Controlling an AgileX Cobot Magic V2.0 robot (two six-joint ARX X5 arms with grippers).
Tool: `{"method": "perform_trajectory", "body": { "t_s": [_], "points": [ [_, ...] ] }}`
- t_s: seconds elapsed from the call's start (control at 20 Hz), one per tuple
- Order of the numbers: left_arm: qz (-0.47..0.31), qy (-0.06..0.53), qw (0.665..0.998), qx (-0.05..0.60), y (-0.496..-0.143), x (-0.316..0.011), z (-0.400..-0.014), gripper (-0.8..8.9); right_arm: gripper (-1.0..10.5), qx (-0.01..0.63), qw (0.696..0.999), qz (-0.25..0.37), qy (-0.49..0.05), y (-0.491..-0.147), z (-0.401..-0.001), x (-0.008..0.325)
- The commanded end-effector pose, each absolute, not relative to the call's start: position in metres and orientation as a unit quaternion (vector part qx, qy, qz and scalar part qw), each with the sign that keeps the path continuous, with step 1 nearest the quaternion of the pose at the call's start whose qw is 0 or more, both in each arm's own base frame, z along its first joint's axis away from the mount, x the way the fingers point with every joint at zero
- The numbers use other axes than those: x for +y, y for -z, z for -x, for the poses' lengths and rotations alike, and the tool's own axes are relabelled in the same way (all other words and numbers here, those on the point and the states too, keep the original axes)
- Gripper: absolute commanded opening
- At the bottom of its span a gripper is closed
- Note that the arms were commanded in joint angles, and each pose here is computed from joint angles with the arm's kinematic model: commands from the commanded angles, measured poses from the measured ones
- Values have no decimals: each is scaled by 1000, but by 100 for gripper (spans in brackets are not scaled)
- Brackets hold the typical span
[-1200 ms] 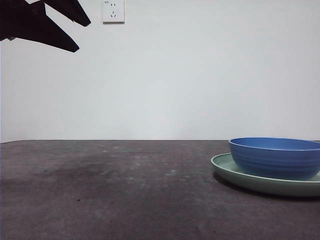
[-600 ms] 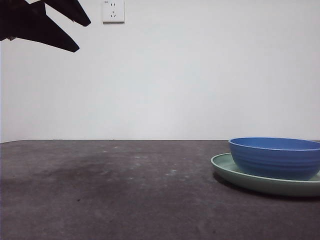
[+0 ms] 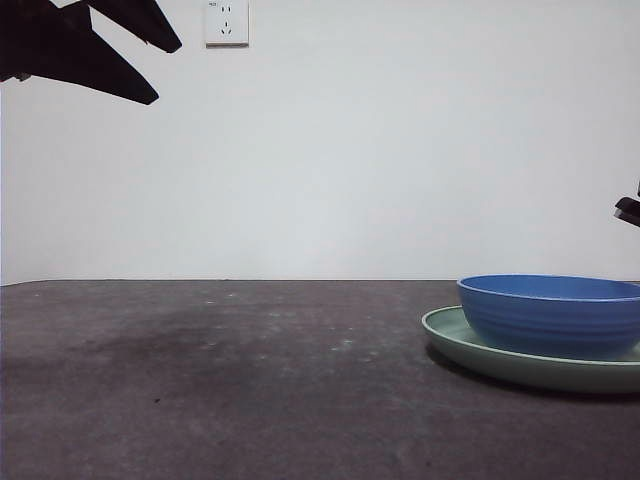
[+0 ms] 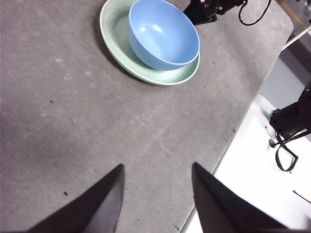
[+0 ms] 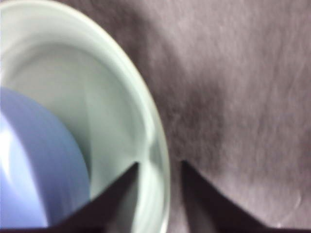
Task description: Pick up the blue bowl, put it on the green plate, put it on desk
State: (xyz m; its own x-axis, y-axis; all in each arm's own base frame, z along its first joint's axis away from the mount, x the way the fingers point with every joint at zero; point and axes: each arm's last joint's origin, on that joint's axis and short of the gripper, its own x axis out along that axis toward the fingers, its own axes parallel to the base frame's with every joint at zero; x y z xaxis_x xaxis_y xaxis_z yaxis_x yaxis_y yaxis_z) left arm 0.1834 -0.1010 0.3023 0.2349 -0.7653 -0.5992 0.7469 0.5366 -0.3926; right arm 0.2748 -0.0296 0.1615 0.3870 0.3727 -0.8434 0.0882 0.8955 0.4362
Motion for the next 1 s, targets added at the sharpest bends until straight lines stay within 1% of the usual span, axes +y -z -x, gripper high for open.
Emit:
{"method": "perform_trajectory", "body": {
  "t_s": [0.05,0.25,0.35,0.5,0.7,0.85,1.0],
  "points": [
    [7,489,785,381,-305,-103,-184,218,12,544,808,-210,-84,-160,-278,-30],
    [7,489,785,380,-305,-103,-184,218,12,542,809,-212,-86,-161,-278,-30],
    [7,489,785,380,-305,-103,-184,218,12,535,810,-219,-98,-164,-278,-30],
    [7,489,785,380,-305,-103,-184,218,12,509,823,-228,-111,-179,-274,-28],
    [7,489,785,380,-305,-103,-184,218,12,469,834,-256,-141,-203,-267,-24],
    [7,489,785,380,-305,-103,-184,218,12,447,842,-259,-156,-217,-264,-15],
    [7,489,785,380,-305,-103,-184,218,12,437,843,-255,-184,-228,-266,6]
  ]
}}
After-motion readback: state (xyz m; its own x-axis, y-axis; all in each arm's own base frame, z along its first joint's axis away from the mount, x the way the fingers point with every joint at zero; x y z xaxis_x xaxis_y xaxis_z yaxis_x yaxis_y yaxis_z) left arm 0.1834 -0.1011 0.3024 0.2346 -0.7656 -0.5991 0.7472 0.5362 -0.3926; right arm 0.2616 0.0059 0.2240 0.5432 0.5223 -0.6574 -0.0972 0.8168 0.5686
